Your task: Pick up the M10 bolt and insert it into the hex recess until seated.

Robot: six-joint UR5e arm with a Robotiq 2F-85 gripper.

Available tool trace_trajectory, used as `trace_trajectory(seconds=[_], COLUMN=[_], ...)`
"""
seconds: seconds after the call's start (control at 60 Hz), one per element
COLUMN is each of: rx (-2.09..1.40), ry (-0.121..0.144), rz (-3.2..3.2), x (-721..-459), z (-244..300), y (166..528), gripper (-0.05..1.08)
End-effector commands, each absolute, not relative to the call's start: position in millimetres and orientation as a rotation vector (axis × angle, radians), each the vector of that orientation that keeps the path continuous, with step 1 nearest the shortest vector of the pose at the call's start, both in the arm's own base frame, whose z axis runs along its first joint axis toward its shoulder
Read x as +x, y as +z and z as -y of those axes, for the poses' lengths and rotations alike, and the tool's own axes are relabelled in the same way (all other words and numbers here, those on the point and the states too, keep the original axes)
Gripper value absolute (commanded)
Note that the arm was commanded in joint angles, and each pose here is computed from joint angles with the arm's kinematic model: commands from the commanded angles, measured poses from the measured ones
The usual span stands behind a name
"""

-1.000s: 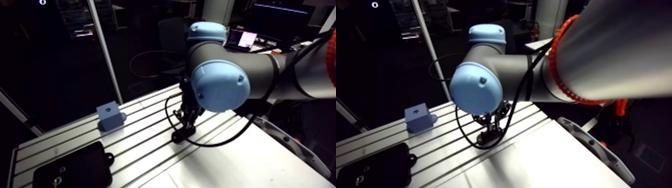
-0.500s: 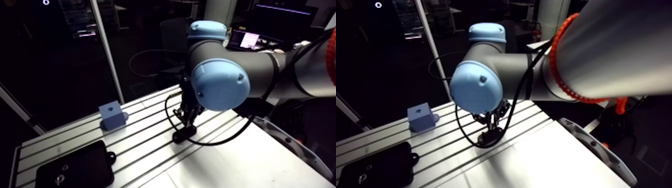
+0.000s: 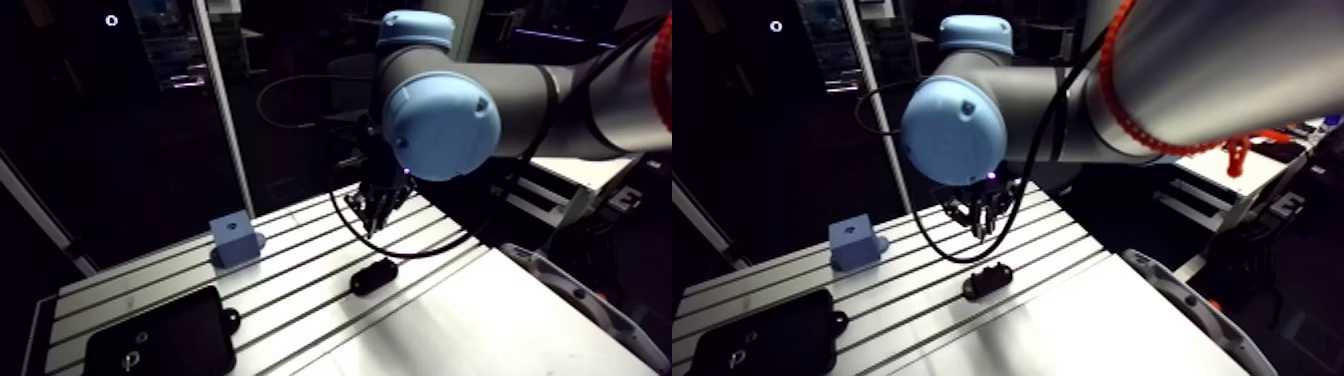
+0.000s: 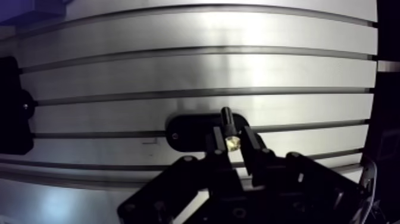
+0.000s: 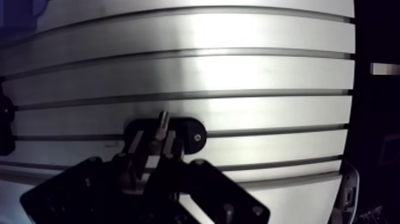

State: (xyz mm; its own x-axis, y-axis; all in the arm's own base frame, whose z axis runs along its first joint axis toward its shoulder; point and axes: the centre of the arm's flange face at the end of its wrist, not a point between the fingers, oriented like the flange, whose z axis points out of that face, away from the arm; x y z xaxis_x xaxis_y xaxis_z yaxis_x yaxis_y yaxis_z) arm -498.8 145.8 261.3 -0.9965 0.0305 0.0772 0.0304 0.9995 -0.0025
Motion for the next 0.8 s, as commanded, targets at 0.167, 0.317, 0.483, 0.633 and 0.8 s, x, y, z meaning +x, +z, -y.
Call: trace_trajectory(seconds=[0.167, 0.317, 0.483, 0.633, 0.8], rx=[0.061, 0.257, 0.407, 0.791, 1.099], ry=[0.033, 0.055, 0.030, -0.042, -0.093], rz=[3.061, 3.085, 3.073, 3.084, 3.032], x=[-522.9, -539.9, -557.8, -576.6, -594.8], z=[-123.9, -97.6, -71.7, -24.5, 11.3], y=[351.7, 383.4, 405.3, 402.3, 397.1], gripper=[0.83, 0.87, 0.89, 0.89, 0.89])
